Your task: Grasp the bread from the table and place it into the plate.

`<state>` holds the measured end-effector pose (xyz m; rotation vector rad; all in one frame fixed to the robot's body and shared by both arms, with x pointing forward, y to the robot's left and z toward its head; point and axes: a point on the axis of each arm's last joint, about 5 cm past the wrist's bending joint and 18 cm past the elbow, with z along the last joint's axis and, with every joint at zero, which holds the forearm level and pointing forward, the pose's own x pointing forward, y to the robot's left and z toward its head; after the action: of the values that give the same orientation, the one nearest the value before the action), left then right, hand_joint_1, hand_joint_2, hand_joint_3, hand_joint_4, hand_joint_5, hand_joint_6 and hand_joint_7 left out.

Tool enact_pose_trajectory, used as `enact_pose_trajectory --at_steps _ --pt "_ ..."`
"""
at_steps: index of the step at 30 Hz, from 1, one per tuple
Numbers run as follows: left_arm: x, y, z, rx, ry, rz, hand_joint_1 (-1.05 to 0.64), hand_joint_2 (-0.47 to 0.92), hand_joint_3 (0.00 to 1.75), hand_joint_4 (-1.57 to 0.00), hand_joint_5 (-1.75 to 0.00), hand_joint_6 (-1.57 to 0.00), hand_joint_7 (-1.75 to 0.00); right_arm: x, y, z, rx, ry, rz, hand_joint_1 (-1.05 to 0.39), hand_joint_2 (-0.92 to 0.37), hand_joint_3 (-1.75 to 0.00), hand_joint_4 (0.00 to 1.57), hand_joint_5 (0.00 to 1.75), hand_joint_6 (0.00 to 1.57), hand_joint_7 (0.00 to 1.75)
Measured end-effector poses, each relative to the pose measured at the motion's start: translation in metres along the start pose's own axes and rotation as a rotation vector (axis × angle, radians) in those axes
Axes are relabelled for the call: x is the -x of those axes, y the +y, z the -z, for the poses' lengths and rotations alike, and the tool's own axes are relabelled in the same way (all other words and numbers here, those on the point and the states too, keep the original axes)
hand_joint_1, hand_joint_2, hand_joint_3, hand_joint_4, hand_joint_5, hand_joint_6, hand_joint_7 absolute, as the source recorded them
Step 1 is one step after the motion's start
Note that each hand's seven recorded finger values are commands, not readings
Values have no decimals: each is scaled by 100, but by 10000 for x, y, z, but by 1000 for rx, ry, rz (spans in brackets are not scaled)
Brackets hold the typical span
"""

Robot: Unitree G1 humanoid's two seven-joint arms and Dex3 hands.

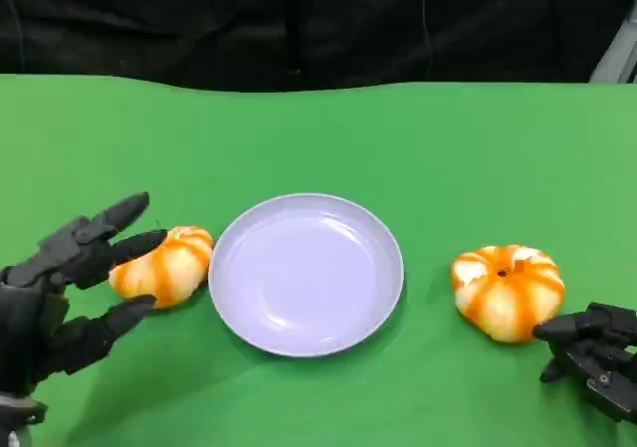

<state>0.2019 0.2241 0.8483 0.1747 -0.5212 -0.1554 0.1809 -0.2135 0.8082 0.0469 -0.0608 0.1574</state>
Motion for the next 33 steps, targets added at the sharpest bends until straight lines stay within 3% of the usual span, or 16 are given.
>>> enact_pose_trajectory --at_steps 8,15,33 --pt "-74 -40 -24 -303 29 77 -72 92 19 -68 -1 -63 -2 0 -1 2 -1 1 -11 1 -92 -40 75 137 99 60" --pt "-84 -70 57 -532 71 104 -75 92 15 -68 0 -65 -2 -10 0 1 -2 1 -13 0 -92 -40 75 137 98 61" --pt "-302 -142 231 -807 142 172 -80 92 17 -66 0 -66 -1 -14 -1 6 -6 5 -17 0 -92 -38 76 138 98 64"
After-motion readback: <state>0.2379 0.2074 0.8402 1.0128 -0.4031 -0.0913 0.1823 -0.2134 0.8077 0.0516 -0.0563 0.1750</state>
